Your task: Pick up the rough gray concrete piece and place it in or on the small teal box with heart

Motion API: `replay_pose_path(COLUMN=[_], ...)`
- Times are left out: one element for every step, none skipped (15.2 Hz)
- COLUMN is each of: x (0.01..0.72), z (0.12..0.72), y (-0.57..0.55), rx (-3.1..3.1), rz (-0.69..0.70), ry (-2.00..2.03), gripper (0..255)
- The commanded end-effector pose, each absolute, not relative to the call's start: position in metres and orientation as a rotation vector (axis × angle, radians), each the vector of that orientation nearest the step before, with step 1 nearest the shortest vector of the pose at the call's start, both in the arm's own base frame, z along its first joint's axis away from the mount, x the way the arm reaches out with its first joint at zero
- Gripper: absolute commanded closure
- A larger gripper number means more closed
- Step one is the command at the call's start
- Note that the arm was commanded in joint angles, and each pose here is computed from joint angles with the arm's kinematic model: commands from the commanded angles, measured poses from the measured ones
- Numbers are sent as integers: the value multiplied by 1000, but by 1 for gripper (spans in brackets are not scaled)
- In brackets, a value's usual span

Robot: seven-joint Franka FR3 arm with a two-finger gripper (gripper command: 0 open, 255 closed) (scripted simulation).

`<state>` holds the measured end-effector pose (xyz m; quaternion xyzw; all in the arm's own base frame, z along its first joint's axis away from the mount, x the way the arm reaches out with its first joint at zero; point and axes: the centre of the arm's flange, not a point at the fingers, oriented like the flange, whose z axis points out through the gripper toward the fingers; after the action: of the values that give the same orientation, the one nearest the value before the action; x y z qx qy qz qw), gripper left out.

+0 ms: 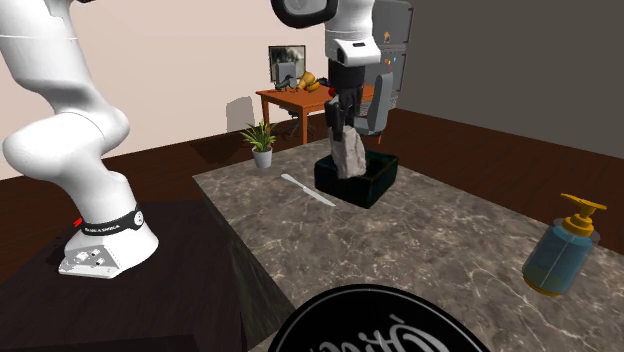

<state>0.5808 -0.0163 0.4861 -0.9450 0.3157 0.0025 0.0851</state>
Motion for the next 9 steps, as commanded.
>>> replay_pose_path(x=[599,609,619,629,639,650,666,666,666], z=[487,487,488,489,489,490,490,485,480], y=[1,9,18,26,34,42,56,56,56], rx=[-2817,-2817,-2817,-2817,-2817,-2817,-2817,-2817,-2817], rz=[8,8,8,8,8,8,8,8,8], ry=[942,942,942,942,942,942,942,942,942], gripper=[255,255,255,255,255,255,255,255,255])
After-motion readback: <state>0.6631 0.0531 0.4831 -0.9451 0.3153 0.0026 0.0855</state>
